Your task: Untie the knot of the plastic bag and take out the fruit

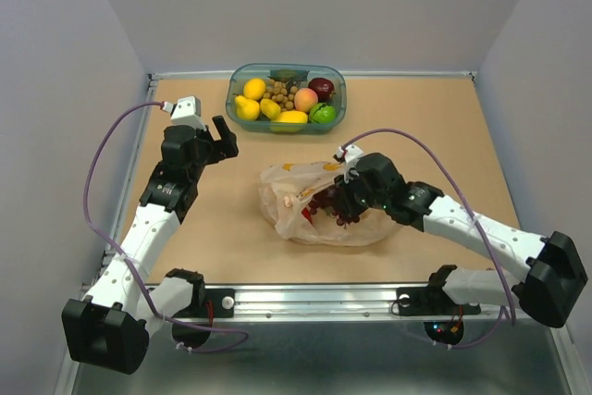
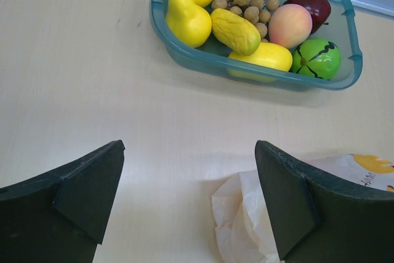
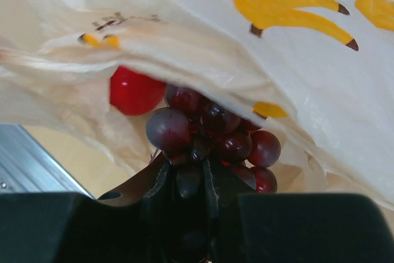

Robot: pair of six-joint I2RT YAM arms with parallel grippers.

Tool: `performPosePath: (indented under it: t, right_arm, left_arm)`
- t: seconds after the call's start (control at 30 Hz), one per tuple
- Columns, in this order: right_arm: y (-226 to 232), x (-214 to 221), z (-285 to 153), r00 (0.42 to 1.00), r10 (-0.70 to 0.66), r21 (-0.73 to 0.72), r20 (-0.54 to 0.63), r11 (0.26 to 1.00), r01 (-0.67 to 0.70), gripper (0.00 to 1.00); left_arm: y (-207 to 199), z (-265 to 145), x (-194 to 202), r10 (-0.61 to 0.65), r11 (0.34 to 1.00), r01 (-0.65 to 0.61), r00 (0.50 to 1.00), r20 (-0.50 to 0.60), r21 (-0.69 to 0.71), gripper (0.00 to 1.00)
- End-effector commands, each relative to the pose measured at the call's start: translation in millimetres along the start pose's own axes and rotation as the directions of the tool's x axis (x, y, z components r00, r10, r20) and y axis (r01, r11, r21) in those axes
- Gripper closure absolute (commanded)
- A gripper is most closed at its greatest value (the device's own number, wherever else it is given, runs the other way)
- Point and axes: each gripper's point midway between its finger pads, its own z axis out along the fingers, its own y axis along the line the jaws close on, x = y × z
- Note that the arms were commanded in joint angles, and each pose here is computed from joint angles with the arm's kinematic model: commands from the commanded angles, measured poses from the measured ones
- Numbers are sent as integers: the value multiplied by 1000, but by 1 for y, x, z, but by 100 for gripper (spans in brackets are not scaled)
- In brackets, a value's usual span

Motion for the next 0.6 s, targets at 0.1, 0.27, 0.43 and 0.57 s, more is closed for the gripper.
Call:
performPosePath:
  t: [0.1, 0.27, 0.43, 0.57]
  right_arm:
    - [51, -68, -54, 978, -108, -227, 179, 963, 148, 100]
    - [53, -92, -86, 958, -111, -210, 265, 963, 170, 100]
    - [51, -99, -112, 944, -158, -191, 291, 957, 219, 100]
    - [37, -106, -127, 939, -172, -110, 298, 971, 213, 99]
  left_arm:
    - [-3, -6, -13, 4, 1000, -5, 998, 56, 18, 2]
    - [-3, -7, -14, 3, 1000, -4, 998, 60, 18, 2]
    - [-5, -8, -15, -1, 1000, -1, 998, 63, 26, 2]
    - [-4, -7, -14, 1, 1000, -3, 998, 59, 21, 2]
